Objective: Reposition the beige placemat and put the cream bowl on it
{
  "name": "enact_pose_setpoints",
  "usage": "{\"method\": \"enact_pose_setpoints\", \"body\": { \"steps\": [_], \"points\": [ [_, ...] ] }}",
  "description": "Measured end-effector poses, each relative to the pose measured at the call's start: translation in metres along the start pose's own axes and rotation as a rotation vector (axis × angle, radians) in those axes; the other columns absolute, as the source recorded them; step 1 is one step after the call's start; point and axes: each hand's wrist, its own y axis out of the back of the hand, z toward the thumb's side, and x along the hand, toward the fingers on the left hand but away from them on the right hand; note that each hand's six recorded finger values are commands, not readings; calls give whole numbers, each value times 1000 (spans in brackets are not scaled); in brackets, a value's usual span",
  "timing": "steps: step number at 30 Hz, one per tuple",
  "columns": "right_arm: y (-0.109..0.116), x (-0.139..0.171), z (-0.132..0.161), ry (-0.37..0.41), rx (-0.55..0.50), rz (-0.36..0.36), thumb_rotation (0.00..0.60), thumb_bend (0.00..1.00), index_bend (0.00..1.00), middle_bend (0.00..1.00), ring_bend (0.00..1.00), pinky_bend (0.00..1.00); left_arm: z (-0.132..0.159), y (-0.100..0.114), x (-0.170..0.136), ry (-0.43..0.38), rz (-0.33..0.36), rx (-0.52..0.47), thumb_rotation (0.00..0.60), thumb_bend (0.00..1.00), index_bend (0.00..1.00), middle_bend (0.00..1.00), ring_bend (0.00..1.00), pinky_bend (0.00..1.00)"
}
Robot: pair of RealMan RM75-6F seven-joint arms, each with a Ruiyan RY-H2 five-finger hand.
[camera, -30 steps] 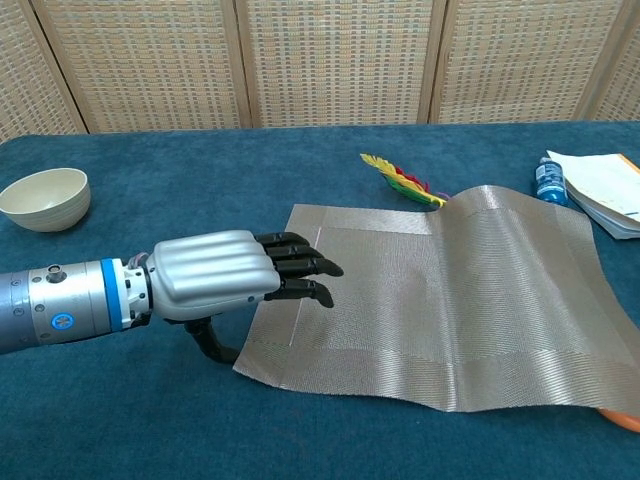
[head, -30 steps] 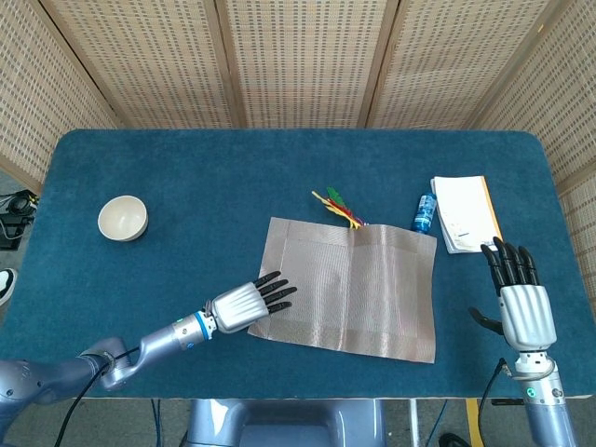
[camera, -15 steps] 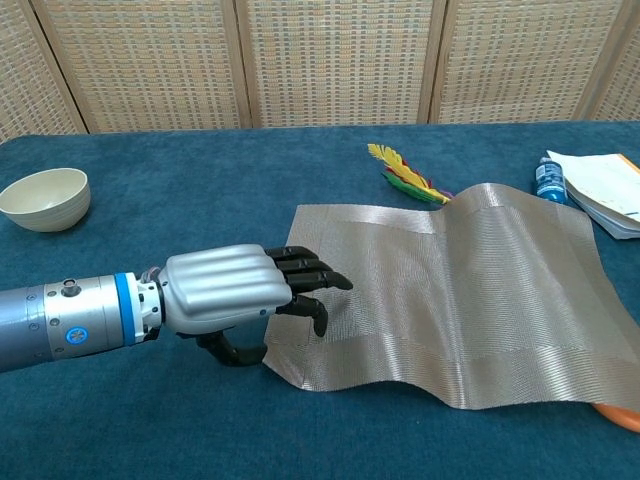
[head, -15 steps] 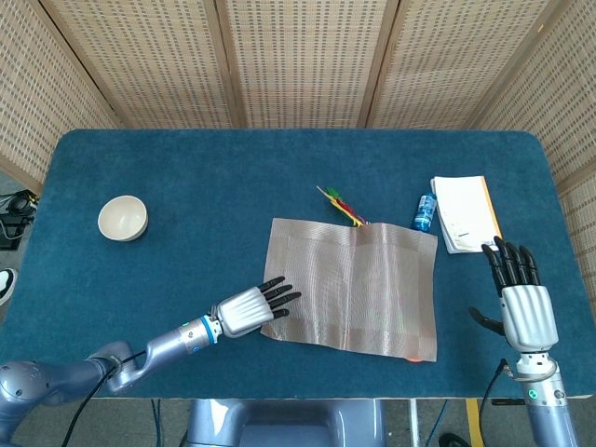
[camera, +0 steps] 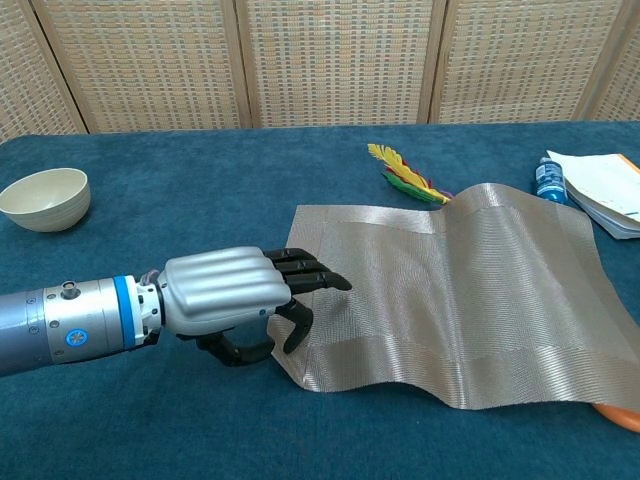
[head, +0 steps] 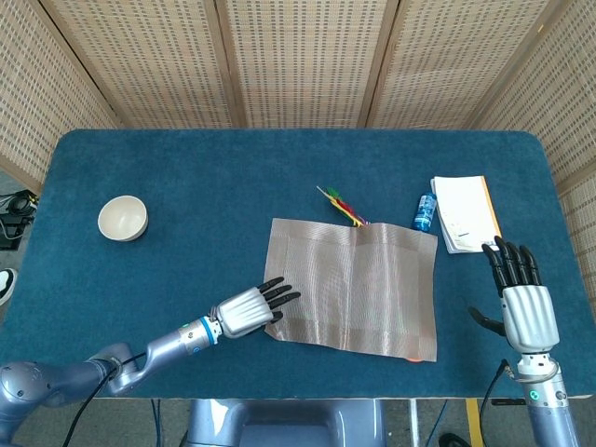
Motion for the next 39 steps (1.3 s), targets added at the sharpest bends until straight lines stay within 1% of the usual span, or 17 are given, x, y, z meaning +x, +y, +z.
{"method": "enact_pose_setpoints", "body": {
  "steps": [5, 10, 17, 22, 28, 34, 39],
  "points": [
    [1, 0, 0, 2, -5, -1, 600, 0, 31, 0, 0, 0, -1, 1, 0, 7, 7, -4, 600, 527, 736, 0, 0, 0],
    [1, 0, 0, 3, -7, -2, 600, 0, 31, 0, 0, 0, -1, 2, -1, 10, 9, -15, 600, 541, 812, 0, 0, 0],
    [2, 0, 1, 8, -8, -4, 600, 0, 31, 0, 0, 0, -2, 8, -11, 13, 27, -27, 600, 551, 830, 0, 0, 0],
    [4, 1, 2, 11, -12, -9, 600, 0, 32, 0, 0, 0, 0, 9, -25, 37, 21, -40, 600, 551, 834, 0, 0, 0],
    [4, 2, 4, 20, -16, -7, 600, 0, 33, 0, 0, 0, -2, 11, -47, 103, 7, -10, 600, 551, 836, 0, 0, 0],
    [5, 2, 6, 26, -20, -8, 600, 0, 34, 0, 0, 0, -10, 12, -83, 210, -37, 24, 600, 552, 837, 0, 0, 0],
    [5, 2, 7, 29, -20, -8, 600, 0, 35, 0, 0, 0, -21, 8, -109, 296, -75, 53, 600, 552, 842, 0, 0, 0]
  ]
}}
